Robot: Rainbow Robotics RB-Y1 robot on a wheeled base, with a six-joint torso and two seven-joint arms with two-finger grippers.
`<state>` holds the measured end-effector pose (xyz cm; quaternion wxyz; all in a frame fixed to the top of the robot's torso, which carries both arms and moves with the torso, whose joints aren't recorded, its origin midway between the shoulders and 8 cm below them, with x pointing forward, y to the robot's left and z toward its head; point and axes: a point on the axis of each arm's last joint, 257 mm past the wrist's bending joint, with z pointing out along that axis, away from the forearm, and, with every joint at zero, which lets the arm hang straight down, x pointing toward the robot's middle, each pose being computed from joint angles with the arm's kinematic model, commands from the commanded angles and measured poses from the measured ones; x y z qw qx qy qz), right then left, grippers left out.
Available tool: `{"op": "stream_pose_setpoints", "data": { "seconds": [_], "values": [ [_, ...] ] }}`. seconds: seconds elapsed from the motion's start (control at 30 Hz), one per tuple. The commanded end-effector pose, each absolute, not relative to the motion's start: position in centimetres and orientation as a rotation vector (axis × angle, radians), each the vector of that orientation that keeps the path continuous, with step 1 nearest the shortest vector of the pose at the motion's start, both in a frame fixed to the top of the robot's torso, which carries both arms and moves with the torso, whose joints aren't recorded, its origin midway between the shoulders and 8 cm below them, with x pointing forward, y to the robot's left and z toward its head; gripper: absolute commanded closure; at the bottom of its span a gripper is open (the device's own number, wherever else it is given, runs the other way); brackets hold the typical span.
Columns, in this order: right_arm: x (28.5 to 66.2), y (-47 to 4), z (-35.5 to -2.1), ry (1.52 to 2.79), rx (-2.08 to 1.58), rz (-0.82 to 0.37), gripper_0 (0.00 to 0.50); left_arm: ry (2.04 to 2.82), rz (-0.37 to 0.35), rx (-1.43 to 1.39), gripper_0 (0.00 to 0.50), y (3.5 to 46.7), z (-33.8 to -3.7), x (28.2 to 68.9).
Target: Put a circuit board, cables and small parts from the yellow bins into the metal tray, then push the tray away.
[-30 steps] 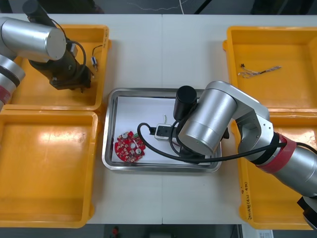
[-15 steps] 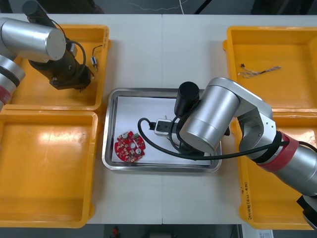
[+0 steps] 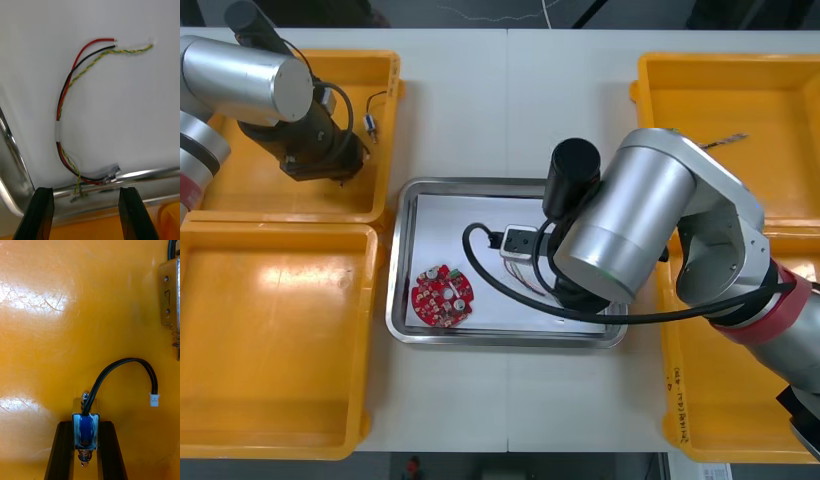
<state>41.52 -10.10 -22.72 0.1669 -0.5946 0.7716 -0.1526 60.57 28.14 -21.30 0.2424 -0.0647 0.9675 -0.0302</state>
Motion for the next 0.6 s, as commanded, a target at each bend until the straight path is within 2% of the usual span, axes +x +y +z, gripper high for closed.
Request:
{"op": "stream_pose_setpoints", "data": {
  "seconds": [0.03,0.27,0.6],
  "values": [
    [41.8,-7.9,-18.3,2.089,-1.66,-0.373,0.0,2.611,-0.11,-0.19,0.5,28.5,-16.0,60.9],
    [42.6,-8.1,-14.0,2.021,-1.567,-0.346,0.0,2.63,-0.104,-0.148,0.499,28.3,-12.8,59.1],
    [43.9,-12.6,-10.1,2.061,-1.441,-0.283,0.0,2.638,-0.068,-0.05,0.5,27.0,-9.4,56.6]
  ]
}}
